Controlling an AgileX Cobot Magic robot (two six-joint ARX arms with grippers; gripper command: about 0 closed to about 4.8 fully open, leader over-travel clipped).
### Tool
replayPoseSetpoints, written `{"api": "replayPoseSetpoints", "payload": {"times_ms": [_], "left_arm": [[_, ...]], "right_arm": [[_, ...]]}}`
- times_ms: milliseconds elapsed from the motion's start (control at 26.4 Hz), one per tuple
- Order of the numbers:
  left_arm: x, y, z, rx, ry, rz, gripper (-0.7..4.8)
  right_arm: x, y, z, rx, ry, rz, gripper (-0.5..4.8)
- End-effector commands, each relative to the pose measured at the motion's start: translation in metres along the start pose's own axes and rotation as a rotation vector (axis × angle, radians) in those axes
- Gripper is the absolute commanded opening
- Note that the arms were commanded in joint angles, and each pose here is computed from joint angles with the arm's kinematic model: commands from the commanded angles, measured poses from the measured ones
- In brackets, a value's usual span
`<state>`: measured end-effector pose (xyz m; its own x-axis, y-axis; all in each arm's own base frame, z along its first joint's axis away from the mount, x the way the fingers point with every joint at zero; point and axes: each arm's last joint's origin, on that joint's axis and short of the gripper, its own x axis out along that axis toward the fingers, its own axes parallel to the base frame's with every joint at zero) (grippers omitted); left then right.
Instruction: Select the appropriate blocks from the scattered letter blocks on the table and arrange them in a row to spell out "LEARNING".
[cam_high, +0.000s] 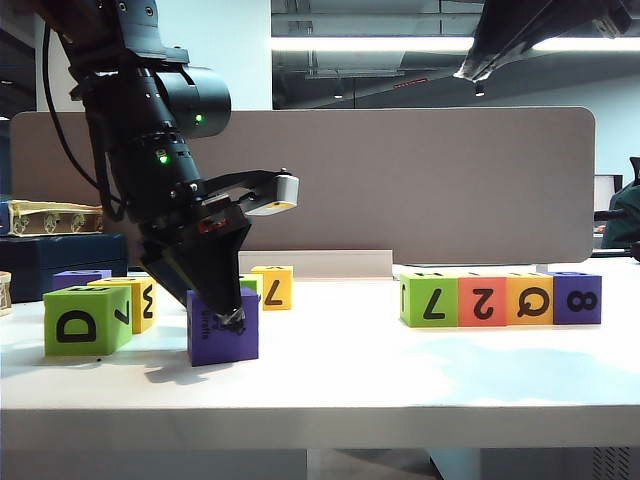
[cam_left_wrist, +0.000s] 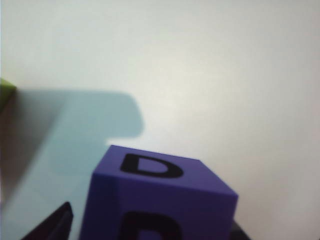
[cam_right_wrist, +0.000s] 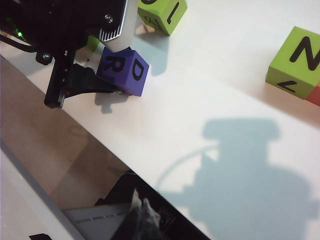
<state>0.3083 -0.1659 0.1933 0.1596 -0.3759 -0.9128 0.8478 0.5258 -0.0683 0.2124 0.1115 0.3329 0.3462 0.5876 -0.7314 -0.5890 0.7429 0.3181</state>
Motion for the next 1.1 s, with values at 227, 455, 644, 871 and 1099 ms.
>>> {"api": "replayPoseSetpoints", "payload": {"times_ms": [227,455,644,871,1099], "left_arm": [[-0.001,-0.004,0.006,-0.162,-0.033,0.005,2.77],[-0.002,-0.018,0.024,-0.229,-0.096,-0.005,2.77],[-0.005,-0.032,0.048,-0.312,-0.206,0.037,2.77],[-0.008,-0.039,0.068,-0.453,-0.353,0.177,2.77],[-0.006,-0.035,0.076,-0.577,-0.455,0.183,2.76]], "right_arm": [[-0.002,0.001,0.002,-0.014,-0.024,0.001,-0.01],[-0.002,0.001,0.004,-0.020,-0.038,0.001,-0.01],[-0.002,0.001,0.004,-0.019,-0.036,0.001,-0.01],[-0.002,0.001,0.004,-0.019,-0.035,0.001,-0.01],[-0.002,0.001,0.004,-0.019,-0.036,0.001,-0.01]]}}
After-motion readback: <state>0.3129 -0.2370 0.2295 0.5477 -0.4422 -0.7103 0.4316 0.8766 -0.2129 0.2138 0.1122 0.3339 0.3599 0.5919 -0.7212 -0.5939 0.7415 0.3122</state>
